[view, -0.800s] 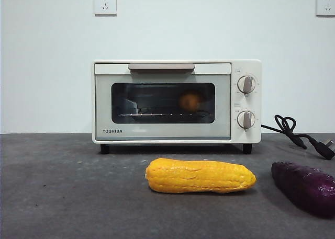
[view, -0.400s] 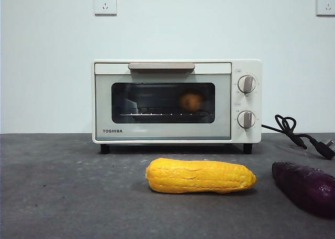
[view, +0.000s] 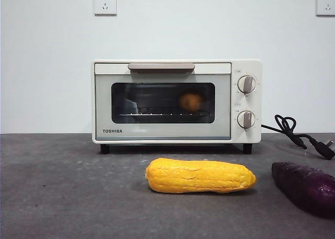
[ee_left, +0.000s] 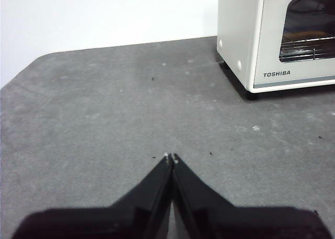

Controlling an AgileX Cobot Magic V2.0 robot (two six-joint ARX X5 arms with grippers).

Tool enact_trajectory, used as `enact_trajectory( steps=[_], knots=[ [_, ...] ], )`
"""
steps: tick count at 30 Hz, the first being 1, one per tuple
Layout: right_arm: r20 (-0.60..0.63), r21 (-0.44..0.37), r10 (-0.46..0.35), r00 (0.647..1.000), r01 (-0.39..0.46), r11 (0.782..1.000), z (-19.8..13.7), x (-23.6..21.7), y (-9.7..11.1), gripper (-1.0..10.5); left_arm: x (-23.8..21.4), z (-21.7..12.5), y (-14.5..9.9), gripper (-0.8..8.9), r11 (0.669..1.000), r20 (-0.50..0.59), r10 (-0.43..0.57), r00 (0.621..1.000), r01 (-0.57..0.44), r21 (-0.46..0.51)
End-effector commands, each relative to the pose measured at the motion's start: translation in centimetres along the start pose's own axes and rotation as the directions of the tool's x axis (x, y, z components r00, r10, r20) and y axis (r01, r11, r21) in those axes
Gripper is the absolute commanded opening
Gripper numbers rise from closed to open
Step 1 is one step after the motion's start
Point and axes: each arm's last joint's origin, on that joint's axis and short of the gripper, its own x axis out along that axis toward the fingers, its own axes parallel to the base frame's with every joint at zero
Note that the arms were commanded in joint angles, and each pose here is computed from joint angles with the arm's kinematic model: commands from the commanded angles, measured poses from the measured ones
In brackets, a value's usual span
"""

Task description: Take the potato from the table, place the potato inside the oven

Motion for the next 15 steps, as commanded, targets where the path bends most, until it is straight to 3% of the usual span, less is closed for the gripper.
enact_trajectory(
  steps=[1,7,15],
  knots=[
    [-0.055,0.022,-0.002,0.998,0.003,1.0,-0.81,0.06,-0.02,0.0,0.13,-0.42,-0.02,-0.04,1.0,-0.008,-0.001,1.0,0.001,-0.006],
    [-0.066,0.122,0.001,0.998,0.007,0.992,-0.91,0.05,-0.01,0.0,0.13,-0.42,-0.02,-0.04,1.0,-0.008,-0.001,1.0,0.001,-0.006],
    [-0.077,0.127,0.001,0.997,0.009,0.992,-0.99,0.11,-0.02,0.0,0.13,-0.42,-0.02,-0.04,1.0,-0.008,-0.001,1.0,0.001,-0.006]
  ],
)
